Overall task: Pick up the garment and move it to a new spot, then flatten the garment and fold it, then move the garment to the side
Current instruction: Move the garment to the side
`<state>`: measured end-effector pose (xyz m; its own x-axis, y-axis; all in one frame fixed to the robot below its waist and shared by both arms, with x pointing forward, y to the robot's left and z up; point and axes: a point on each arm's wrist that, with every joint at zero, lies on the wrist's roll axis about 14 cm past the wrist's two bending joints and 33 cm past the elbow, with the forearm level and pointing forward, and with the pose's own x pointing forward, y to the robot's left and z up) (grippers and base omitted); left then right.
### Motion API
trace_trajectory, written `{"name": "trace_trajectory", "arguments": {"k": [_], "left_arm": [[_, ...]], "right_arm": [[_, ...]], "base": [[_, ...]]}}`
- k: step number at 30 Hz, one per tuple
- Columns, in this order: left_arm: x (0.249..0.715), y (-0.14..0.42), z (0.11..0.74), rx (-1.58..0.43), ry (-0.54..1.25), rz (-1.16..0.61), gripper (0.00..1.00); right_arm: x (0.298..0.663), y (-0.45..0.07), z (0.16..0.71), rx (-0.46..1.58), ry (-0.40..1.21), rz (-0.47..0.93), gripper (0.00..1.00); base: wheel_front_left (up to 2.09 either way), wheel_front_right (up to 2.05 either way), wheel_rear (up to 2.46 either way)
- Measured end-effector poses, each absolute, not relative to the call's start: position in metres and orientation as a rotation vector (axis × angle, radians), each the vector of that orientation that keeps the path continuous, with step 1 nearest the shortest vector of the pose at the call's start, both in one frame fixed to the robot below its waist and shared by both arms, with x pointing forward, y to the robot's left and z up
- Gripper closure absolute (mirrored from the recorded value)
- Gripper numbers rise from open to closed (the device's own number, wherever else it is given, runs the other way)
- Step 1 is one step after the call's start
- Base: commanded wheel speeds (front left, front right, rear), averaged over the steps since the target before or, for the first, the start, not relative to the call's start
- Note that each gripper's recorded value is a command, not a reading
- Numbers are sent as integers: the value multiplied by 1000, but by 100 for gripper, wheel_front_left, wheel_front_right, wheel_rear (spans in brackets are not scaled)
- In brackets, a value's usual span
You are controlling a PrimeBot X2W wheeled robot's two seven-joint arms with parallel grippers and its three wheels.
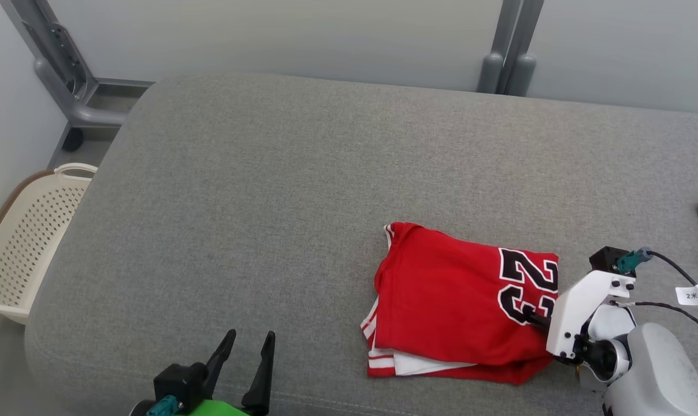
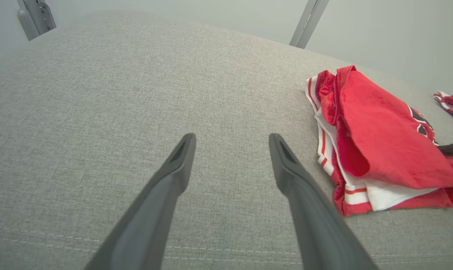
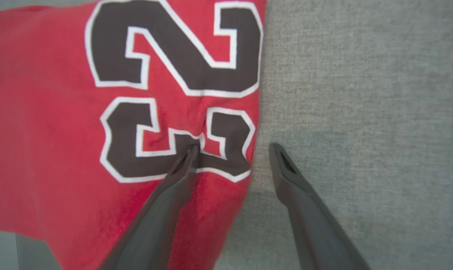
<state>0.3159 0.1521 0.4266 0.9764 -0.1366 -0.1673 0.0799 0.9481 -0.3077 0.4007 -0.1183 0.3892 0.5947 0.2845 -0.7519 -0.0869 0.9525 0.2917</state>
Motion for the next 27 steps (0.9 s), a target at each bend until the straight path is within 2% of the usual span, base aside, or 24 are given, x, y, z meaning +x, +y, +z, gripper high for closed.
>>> {"name": "trace_trajectory", "arguments": {"k": [1, 2, 3, 4, 18, 23, 27], "left_arm": [[316, 152, 425, -305, 193, -109, 0], [316, 153, 425, -304, 196, -107, 0], [317, 153, 424, -304, 196, -106, 0], [318, 154, 425, -303, 196, -105, 0], [327, 150, 433, -297, 170, -122, 0], [338, 141, 443, -279, 139, -163, 0], [356, 122, 457, -263, 101, -233, 0]], "right_arm": [[401, -118, 387, 228, 921, 219, 42], [402, -117, 385, 222, 930, 220, 60], [402, -117, 384, 219, 935, 220, 85], [403, -116, 383, 213, 939, 222, 100], [427, -122, 407, 136, 842, 203, 100], [450, -125, 437, 31, 766, 198, 100], [478, -143, 474, -52, 684, 143, 100]], "base": [[0, 0, 0], [0, 0, 0], [0, 0, 0], [0, 0, 0], [0, 0, 0], [0, 0, 0], [0, 0, 0]]}}
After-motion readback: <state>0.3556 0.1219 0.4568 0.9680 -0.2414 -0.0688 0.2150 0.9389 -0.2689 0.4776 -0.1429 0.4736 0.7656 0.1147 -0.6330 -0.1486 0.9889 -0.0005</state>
